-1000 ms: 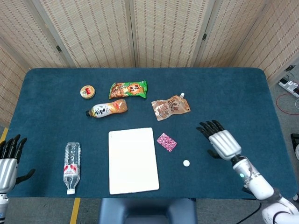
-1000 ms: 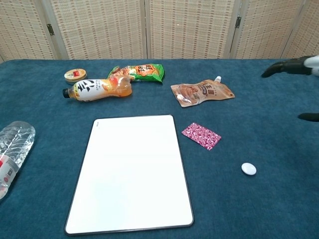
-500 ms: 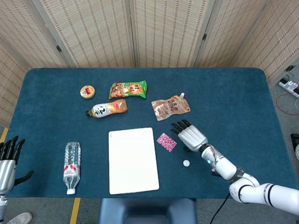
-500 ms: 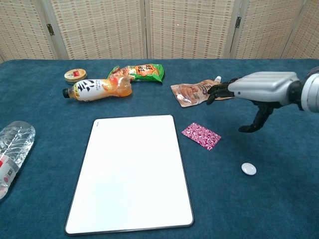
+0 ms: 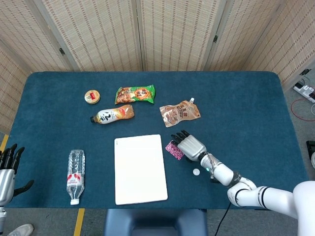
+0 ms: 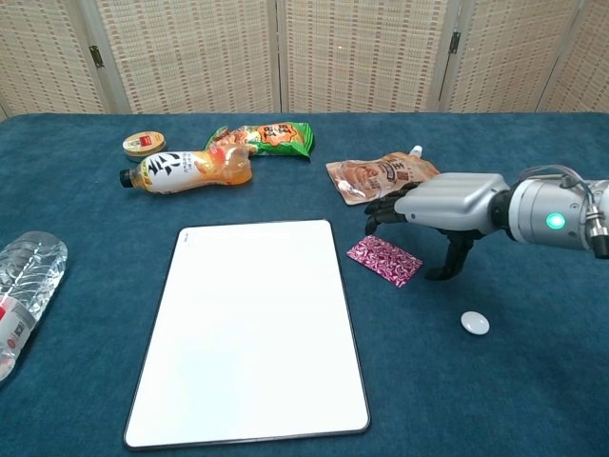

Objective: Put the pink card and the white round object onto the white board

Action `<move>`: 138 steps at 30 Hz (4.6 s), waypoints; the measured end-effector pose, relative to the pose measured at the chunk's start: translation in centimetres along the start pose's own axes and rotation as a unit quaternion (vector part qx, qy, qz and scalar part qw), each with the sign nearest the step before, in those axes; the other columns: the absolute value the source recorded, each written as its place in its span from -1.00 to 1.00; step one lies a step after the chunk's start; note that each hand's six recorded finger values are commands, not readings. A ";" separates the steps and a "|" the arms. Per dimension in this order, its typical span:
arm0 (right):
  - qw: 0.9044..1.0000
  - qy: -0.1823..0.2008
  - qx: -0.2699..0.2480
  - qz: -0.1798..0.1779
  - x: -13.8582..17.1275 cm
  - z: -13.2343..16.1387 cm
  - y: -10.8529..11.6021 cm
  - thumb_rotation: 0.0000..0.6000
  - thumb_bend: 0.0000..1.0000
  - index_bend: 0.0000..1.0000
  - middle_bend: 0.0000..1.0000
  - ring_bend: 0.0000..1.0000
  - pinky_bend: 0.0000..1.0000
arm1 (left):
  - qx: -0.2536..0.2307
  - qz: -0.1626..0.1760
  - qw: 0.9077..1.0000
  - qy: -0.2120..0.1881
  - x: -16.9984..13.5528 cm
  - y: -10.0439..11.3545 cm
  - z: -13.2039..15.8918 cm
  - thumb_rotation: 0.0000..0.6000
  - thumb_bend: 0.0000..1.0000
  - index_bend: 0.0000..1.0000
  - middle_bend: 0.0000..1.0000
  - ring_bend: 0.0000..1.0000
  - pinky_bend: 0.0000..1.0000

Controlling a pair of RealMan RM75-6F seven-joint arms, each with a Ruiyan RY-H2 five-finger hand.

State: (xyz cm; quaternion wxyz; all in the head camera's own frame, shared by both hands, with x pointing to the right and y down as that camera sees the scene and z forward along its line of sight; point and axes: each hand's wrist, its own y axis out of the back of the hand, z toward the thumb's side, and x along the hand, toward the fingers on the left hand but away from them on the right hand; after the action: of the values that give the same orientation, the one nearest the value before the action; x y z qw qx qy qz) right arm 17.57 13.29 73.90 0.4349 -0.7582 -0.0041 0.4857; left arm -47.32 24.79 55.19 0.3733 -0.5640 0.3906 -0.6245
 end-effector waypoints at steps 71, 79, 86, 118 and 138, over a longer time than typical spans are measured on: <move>0.994 0.083 0.032 -0.058 -2.3 7.0 5.0 1.00 -0.34 -0.41 -0.85 -1.00 -1.00 | -0.011 -0.009 1.000 0.001 0.0 -0.1 -0.4 1.00 -0.58 -0.86 -1.00 -0.88 -1.00; 0.994 0.093 0.034 -0.047 -4.3 9.1 5.7 1.00 -0.34 -0.85 -0.85 -1.00 -1.00 | -0.013 -0.007 1.000 0.006 -0.3 0.0 -0.7 1.00 -0.58 -0.86 -1.00 -0.88 -1.00; 0.995 0.082 0.034 -0.050 -3.6 8.5 5.8 1.00 -0.34 -1.00 -0.86 -1.00 -1.00 | -0.013 -0.007 1.000 0.010 -0.5 -0.1 -1.1 1.00 -0.58 -0.86 -1.00 -0.88 -1.00; 0.999 0.009 -0.004 -0.045 10.9 -0.3 -4.5 1.00 -0.34 -0.36 -0.69 -0.98 -1.00 | -0.018 -0.002 1.000 -0.024 0.0 0.2 1.1 1.00 -0.58 -0.86 -1.00 -0.88 -1.00; 0.999 0.010 -0.017 -0.028 9.1 -0.1 -6.5 1.00 -0.34 -0.27 -0.68 -0.96 -1.00 | -0.015 -0.004 1.000 -0.018 -0.1 0.2 0.7 1.00 -0.58 -0.86 -1.00 -0.88 -1.00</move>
State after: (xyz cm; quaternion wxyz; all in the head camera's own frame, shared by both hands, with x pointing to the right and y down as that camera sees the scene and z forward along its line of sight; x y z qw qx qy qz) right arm 25.19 21.14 71.51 0.4351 -0.7698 -0.0293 0.4661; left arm -46.65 24.78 55.04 0.3689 -0.5821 0.3911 -0.6099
